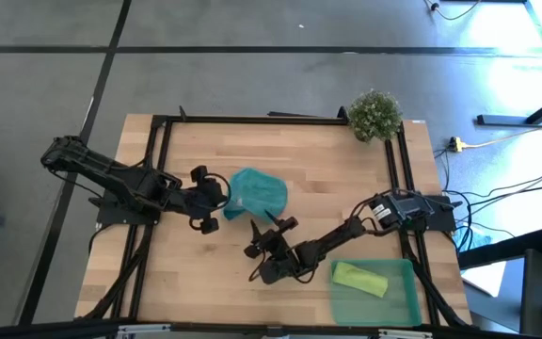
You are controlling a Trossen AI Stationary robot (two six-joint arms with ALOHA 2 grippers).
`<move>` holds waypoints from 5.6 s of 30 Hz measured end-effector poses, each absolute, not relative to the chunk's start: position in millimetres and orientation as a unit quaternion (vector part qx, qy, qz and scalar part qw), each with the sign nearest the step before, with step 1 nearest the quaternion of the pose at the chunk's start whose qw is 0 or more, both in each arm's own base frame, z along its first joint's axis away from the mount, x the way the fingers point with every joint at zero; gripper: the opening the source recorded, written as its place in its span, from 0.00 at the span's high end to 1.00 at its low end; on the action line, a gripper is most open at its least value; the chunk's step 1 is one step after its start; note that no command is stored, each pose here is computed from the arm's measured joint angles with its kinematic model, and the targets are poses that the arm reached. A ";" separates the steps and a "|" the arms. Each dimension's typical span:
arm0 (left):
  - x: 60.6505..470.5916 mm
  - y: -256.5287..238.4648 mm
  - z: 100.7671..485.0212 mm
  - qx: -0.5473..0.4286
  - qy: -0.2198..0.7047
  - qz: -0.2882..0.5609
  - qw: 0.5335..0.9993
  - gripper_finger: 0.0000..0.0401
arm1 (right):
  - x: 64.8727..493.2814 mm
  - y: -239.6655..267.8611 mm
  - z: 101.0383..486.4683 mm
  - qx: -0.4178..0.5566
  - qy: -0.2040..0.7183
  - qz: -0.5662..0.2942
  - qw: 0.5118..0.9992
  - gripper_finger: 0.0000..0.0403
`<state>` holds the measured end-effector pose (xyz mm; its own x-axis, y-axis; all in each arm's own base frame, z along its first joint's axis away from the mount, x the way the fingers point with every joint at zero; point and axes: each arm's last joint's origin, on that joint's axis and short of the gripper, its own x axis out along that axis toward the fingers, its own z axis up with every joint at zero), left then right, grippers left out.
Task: Roll microfiber towels into tight, uniform cylinder then place into a basket
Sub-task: Fold the blue microfiber cloth
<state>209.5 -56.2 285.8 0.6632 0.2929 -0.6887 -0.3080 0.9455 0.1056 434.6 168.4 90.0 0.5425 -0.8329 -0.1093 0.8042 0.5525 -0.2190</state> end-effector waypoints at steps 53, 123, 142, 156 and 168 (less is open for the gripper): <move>208.7 -55.3 285.6 0.001 0.375 0.176 0.910 1.00 | 433.4 158.4 91.3 -0.141 0.137 -0.478 0.856 0.98; 212.7 -58.8 274.7 -0.006 0.545 0.100 0.833 1.00 | 371.2 132.7 249.1 -0.108 0.405 -0.062 0.906 0.98; 206.3 -49.1 321.5 0.072 0.444 0.263 0.854 1.00 | 363.7 98.2 275.0 -0.231 0.366 -0.231 0.872 0.98; 228.1 24.4 348.4 0.162 0.389 0.394 0.817 1.00 | 375.8 8.0 294.9 -0.341 0.384 -0.374 0.773 0.98; 222.5 18.3 320.1 0.155 0.478 0.290 0.815 1.00 | 369.7 37.5 286.7 -0.299 0.399 -0.272 0.823 0.98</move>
<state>222.5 18.3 320.1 0.3757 0.6198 -0.6890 -0.3240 0.7844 0.5290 369.7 37.5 286.7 0.5336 -0.6863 -0.4943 0.2099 0.6736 -0.7087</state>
